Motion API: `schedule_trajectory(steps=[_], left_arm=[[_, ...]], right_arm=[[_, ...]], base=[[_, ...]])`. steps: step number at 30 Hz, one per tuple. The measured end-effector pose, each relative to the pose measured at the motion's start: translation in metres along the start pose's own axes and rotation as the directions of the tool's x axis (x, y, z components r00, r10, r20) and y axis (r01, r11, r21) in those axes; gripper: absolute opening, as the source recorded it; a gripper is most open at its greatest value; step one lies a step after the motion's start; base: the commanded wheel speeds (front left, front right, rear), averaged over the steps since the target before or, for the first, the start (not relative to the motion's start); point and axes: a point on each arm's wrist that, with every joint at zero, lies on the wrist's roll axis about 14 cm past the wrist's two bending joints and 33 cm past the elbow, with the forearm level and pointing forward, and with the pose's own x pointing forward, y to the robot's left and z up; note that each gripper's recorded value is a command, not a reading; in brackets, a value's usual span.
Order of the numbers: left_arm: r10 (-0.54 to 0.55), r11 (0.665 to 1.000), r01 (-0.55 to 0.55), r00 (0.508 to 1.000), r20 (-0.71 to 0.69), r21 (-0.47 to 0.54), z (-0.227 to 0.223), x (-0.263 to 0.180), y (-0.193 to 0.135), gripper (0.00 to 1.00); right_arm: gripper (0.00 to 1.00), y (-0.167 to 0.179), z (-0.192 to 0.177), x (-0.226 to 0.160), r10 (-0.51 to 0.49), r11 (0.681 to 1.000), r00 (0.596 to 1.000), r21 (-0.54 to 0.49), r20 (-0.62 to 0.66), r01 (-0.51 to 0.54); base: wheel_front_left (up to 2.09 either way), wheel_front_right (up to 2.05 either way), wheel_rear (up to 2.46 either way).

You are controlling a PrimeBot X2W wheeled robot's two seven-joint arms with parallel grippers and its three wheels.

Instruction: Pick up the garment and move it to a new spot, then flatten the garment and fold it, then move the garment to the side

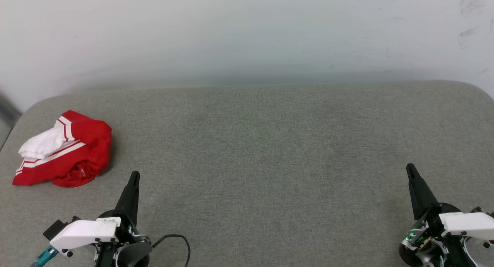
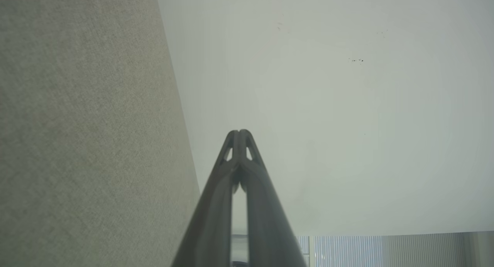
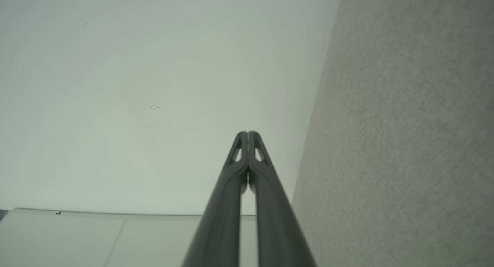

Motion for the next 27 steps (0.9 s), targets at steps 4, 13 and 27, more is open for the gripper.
schedule_trajectory(steps=[4, 13, 27], left_arm=[[0.0, 1.0, 0.0, 1.0, 0.0, 0.0, 0.0, 0.0, 0.0, 0.0], [0.0, 1.0, 0.0, 1.0, 0.0, 0.0, 0.0, 0.0, 0.0, 0.0], [0.0, 1.0, 0.0, 1.0, 0.0, 0.0, -0.0001, 0.0, 0.0, 0.0]], right_arm=[[0.0, 0.0, 0.0, 0.0, 0.0, 1.0, 1.0, 0.0, 0.0, 0.0], [0.0, 0.0, -0.0001, 0.0, 0.0, 1.0, 1.0, 0.0, 0.0, 0.0], [0.0, 0.0, 0.0001, 0.0, 0.0, 1.0, 1.0, 0.0, 0.0, 0.0]], base=[[0.0, 0.0, 0.0], [0.0, 0.0, 0.0], [0.0, 0.0, 0.0]])
